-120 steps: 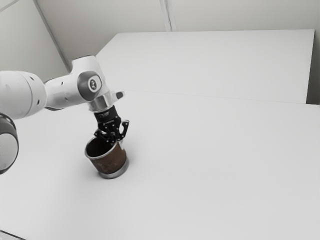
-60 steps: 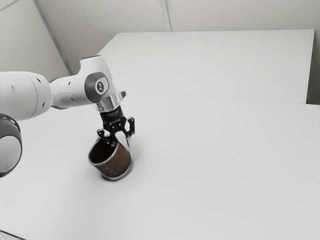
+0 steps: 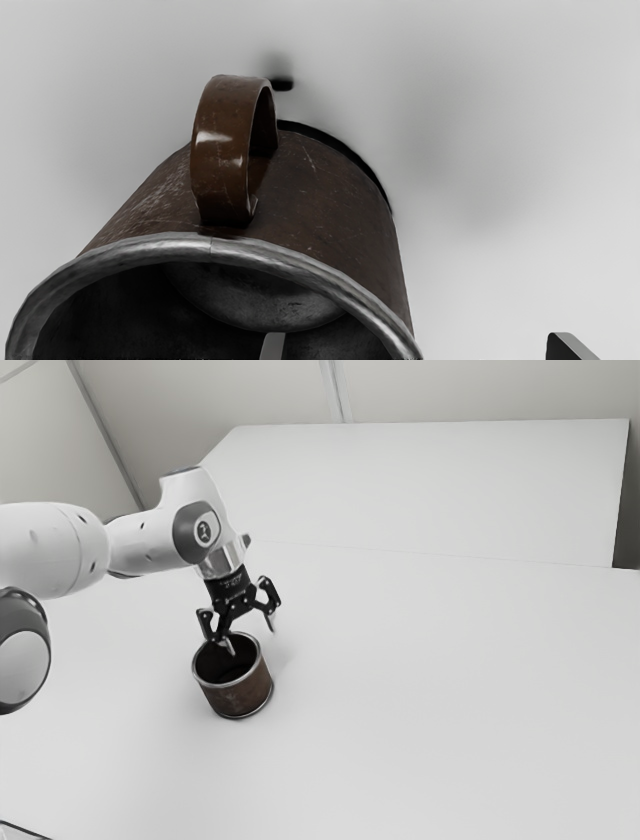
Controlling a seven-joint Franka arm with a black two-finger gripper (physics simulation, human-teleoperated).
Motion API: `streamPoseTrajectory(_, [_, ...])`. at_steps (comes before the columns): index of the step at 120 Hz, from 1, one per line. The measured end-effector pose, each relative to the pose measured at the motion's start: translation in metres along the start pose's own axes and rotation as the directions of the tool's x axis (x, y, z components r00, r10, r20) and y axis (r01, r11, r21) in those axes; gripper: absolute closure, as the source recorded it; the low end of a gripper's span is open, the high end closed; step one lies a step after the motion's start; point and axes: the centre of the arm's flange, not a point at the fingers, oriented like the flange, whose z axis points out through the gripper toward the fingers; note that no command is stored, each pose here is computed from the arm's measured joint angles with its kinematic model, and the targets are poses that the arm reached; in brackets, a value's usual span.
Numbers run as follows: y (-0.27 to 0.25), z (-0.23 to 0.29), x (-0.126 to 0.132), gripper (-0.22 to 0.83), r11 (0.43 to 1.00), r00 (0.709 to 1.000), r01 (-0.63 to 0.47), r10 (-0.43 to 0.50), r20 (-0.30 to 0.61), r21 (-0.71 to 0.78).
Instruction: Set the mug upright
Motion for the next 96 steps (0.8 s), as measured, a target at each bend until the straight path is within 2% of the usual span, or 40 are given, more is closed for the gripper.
streamPoseTrajectory(44, [-0.003,-0.054,-0.011,0.01,0.998,0.999,-0.025,0.023,-0.039,-0.054])
streamPoseTrajectory(61, [-0.009,-0.096,-0.023,0.00,0.991,0.988,-0.127,0.122,-0.092,-0.048])
streamPoseTrajectory(73, [-0.011,-0.132,-0.037,0.00,0.960,0.950,-0.278,0.269,-0.157,-0.036])
streamPoseTrajectory(96, [-0.019,-0.215,-0.055,0.00,0.860,0.821,-0.510,0.498,-0.279,0.037])
